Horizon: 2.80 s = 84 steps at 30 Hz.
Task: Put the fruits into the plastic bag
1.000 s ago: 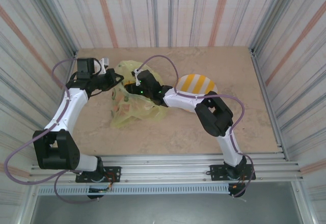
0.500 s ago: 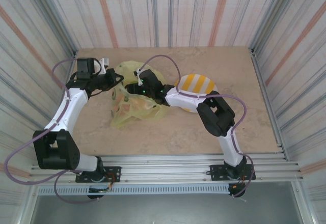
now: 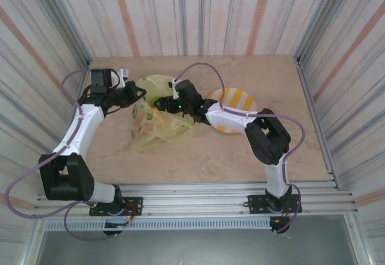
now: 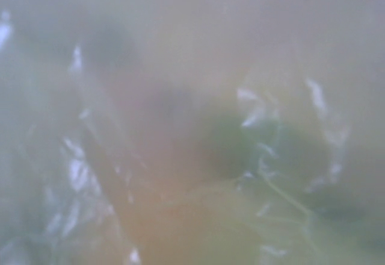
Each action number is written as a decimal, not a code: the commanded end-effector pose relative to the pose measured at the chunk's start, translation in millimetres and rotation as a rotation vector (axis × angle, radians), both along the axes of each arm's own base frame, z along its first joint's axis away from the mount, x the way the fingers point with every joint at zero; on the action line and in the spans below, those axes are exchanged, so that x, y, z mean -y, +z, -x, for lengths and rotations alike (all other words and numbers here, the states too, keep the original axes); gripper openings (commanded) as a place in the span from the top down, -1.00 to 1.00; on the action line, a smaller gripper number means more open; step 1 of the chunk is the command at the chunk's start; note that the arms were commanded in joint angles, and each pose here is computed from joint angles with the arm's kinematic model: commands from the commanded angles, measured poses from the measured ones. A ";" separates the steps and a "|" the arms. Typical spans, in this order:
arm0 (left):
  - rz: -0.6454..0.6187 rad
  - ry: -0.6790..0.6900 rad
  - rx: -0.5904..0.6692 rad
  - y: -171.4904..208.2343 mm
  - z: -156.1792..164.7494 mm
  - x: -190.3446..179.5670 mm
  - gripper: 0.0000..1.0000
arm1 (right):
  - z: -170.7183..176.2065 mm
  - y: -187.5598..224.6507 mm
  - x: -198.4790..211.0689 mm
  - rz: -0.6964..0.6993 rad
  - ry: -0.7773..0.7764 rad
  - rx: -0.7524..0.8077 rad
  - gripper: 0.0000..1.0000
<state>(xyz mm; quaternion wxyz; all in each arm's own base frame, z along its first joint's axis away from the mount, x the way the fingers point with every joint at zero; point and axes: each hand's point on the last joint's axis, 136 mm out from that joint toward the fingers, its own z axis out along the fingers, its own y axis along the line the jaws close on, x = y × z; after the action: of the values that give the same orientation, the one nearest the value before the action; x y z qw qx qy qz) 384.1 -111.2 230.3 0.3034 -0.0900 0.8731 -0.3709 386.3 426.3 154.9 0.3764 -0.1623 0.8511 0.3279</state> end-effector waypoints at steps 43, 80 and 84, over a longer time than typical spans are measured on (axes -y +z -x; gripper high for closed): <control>0.006 -0.006 0.011 2.4 2.1 0.6 1.00 | -31.1 34.4 126.8 0.270 0.021 0.201 -0.54; -0.200 0.022 0.046 36.8 -75.6 16.3 0.44 | 26.5 81.1 136.1 -0.157 -0.166 0.088 1.00; -0.229 0.044 0.077 46.3 -50.5 3.0 -0.22 | 25.4 75.8 135.6 -0.155 -0.170 0.073 1.00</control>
<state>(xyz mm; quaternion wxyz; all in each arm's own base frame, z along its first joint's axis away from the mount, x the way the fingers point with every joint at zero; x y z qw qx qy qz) 456.6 -128.1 253.4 0.3263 -0.0652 0.8996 -0.2830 356.9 296.6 219.9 0.4291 -0.0938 0.8280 0.3485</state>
